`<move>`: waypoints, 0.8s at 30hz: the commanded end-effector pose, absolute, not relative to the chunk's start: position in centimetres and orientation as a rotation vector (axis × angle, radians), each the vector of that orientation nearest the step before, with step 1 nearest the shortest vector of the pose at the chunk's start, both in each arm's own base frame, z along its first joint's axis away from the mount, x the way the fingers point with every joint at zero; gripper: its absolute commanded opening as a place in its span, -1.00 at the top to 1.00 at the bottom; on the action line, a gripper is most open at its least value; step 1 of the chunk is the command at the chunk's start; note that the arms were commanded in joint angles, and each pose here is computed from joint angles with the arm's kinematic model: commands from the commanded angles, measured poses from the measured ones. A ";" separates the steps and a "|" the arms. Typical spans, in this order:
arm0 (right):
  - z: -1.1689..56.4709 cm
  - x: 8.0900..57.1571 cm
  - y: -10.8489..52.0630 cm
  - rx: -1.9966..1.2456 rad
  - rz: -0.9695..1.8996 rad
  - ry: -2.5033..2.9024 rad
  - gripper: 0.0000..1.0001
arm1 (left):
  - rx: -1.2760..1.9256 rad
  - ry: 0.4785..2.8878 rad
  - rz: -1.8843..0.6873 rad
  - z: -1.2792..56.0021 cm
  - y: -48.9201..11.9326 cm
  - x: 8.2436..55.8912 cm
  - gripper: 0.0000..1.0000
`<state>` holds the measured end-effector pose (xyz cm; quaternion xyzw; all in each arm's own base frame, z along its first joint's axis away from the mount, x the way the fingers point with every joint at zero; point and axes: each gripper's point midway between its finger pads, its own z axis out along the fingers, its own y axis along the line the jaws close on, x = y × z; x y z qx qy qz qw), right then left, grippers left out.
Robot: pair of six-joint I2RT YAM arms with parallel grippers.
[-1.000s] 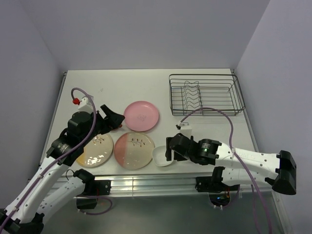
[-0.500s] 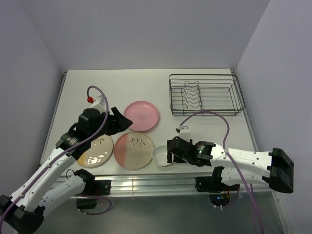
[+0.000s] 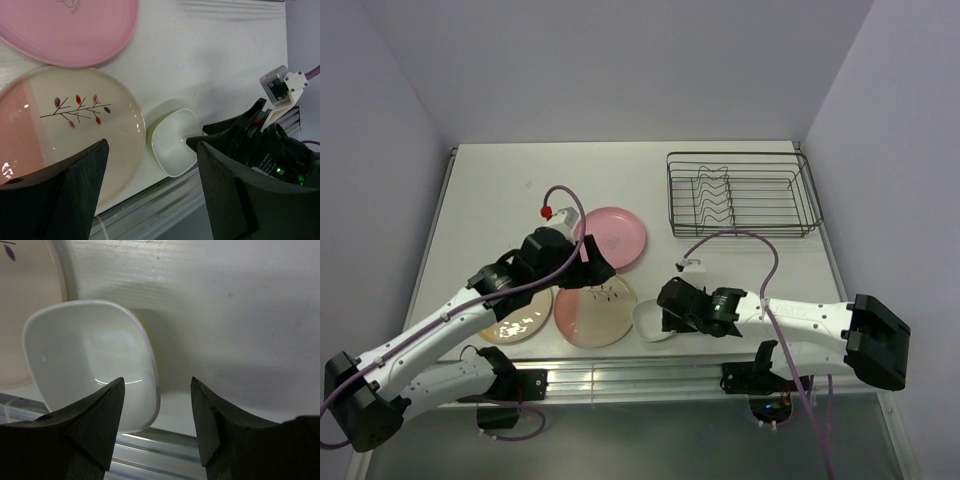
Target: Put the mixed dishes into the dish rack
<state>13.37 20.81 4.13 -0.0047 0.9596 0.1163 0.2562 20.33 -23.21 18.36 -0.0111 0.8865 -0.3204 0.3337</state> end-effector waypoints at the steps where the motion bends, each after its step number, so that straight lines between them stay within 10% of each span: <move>1: 4.1 14.1 21.2 0.006 0.331 2.578 -0.25 | -0.006 2.261 -0.832 20.1 -24.0 21.0 -0.56; 9: 8.8 14.3 19.3 0.096 0.417 2.468 -0.62 | 0.076 2.395 -0.724 16.1 -26.3 19.7 -0.44; 24: 16.4 13.6 14.4 0.207 0.524 2.299 -0.71 | 0.209 2.560 -0.623 9.0 -31.3 18.1 -0.02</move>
